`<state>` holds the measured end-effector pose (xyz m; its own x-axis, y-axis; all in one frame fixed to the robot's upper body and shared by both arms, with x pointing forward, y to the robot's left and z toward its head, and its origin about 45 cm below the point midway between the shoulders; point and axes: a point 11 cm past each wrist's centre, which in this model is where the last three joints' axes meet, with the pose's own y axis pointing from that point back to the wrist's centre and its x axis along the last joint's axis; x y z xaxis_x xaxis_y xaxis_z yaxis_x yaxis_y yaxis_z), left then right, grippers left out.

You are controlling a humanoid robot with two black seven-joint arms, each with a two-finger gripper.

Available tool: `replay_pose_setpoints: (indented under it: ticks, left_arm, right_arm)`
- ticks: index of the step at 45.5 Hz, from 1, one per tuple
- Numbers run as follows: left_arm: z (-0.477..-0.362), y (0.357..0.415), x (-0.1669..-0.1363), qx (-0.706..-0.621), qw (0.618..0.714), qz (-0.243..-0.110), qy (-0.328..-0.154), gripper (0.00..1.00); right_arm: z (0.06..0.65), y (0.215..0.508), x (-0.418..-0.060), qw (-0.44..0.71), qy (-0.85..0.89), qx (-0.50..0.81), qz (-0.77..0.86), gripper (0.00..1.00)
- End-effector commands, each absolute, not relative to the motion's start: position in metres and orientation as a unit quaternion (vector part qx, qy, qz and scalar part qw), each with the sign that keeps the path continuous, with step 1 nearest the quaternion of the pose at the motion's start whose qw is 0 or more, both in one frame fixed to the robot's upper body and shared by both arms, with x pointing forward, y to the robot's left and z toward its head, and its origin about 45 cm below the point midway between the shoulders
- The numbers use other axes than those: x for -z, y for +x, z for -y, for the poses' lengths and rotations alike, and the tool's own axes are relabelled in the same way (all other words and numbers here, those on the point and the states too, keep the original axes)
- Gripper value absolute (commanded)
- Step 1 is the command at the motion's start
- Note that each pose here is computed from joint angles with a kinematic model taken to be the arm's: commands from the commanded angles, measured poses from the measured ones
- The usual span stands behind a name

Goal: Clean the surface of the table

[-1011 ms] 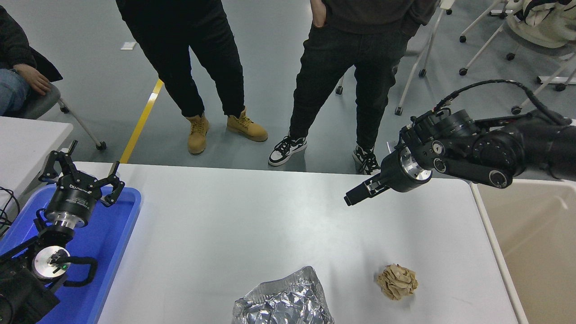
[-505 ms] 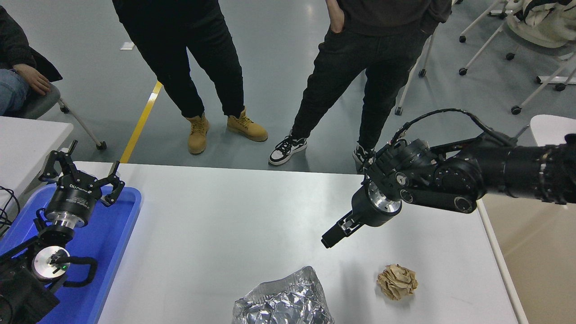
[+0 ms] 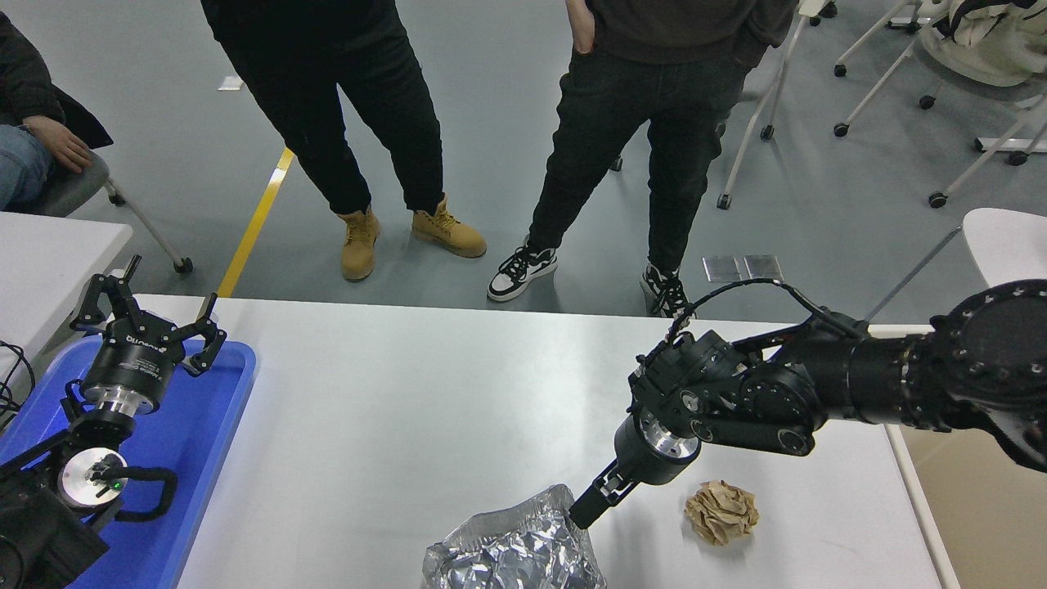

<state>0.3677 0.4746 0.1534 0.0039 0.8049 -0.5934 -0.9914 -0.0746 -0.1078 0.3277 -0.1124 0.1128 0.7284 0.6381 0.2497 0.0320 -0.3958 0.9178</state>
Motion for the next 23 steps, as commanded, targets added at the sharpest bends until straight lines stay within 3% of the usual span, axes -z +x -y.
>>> replay_pose_setpoints:
  ticks: [1, 23]
  left_arm:
    - [-0.475, 0.3677, -0.1534, -0.6834, 0.6571, -0.176, -0.265, 1.0]
    - [-0.475, 0.3677, -0.1534, -0.6834, 0.6571, -0.176, -0.265, 1.0]
  right_arm:
    - [0.105, 0.317, -0.102, 0.499, 0.784, -0.293, -0.225, 0.99]
    - [0.114, 0.304, -0.066, 0.505, 0.794, -0.267, -0.209, 0.96]
